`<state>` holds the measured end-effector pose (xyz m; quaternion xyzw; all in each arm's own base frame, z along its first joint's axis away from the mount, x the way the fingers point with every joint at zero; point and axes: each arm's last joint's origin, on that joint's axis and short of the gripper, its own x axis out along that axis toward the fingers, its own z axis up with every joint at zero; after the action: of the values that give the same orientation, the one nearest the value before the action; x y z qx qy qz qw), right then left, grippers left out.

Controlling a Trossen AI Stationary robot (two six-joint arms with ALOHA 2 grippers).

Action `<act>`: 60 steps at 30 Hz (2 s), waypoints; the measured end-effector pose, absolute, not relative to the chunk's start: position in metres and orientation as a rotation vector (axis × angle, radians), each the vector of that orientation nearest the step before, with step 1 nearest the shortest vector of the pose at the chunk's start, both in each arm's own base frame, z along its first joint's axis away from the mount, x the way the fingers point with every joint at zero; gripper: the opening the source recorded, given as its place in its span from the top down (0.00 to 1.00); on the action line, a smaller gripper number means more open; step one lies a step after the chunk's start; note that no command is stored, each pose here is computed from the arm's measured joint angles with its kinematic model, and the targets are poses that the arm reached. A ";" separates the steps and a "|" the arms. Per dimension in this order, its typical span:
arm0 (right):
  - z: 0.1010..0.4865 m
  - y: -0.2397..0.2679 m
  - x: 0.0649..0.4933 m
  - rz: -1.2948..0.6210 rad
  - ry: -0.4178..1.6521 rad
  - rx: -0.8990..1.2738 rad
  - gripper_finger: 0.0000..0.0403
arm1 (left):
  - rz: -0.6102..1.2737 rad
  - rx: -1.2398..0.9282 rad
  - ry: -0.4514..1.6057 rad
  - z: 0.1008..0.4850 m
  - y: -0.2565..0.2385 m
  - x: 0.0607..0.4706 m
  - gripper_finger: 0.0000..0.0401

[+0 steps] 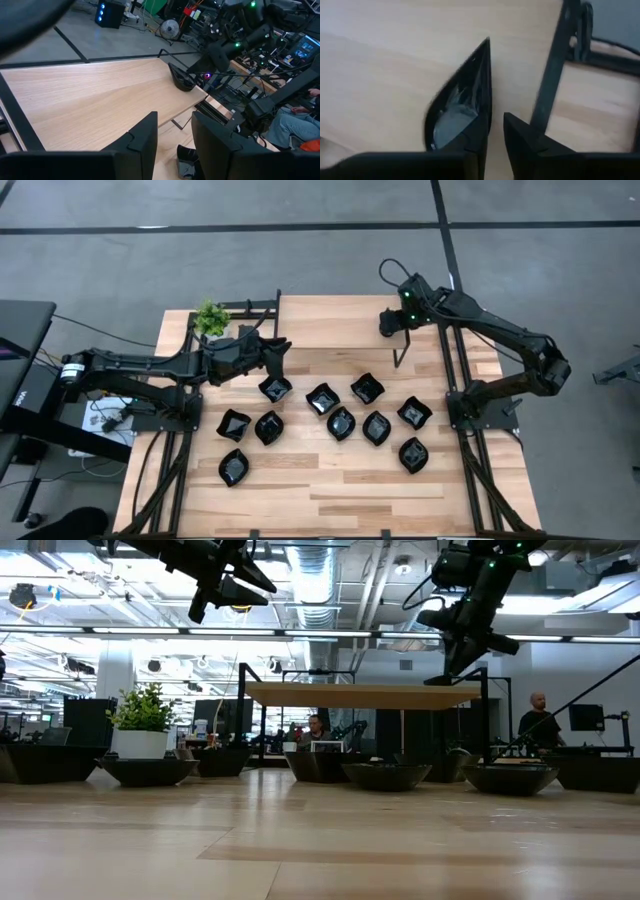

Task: Pick & Place Mini shaped plates
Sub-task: Stack the black plate on top of the black plate on the shelf, then put the black plate on the shelf

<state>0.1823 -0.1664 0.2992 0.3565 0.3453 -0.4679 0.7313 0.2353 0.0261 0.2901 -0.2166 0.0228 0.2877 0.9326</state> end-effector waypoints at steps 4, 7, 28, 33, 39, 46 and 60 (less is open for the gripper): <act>0.298 -0.165 0.183 -1.026 0.776 0.785 0.88 | 0.589 -0.443 0.047 0.290 0.026 0.235 0.70; 0.299 -0.164 0.186 -1.011 0.761 0.768 0.89 | 0.589 -0.443 0.047 0.290 0.026 0.235 0.70; 0.308 -0.156 0.185 -0.978 0.759 0.699 0.90 | 0.587 -0.446 0.039 0.291 0.026 0.235 0.70; 0.339 -0.136 0.168 -0.924 0.643 0.639 0.90 | 0.576 -0.445 0.042 0.291 0.024 0.236 0.70; 0.353 -0.082 0.134 -0.793 0.634 0.644 0.90 | 0.542 -0.447 0.051 0.291 0.019 0.236 0.70; 0.342 -0.029 0.104 -0.594 0.573 0.755 0.90 | 0.518 -0.446 0.056 0.291 0.013 0.237 0.70; 0.300 0.009 0.099 -0.399 0.492 0.676 0.90 | 0.479 -0.420 0.077 0.290 0.004 0.237 0.70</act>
<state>0.0995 0.0086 0.3000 0.3258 0.2371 -0.1923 0.8948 0.2370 0.0039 0.2900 -0.2063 0.0379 0.2354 0.9490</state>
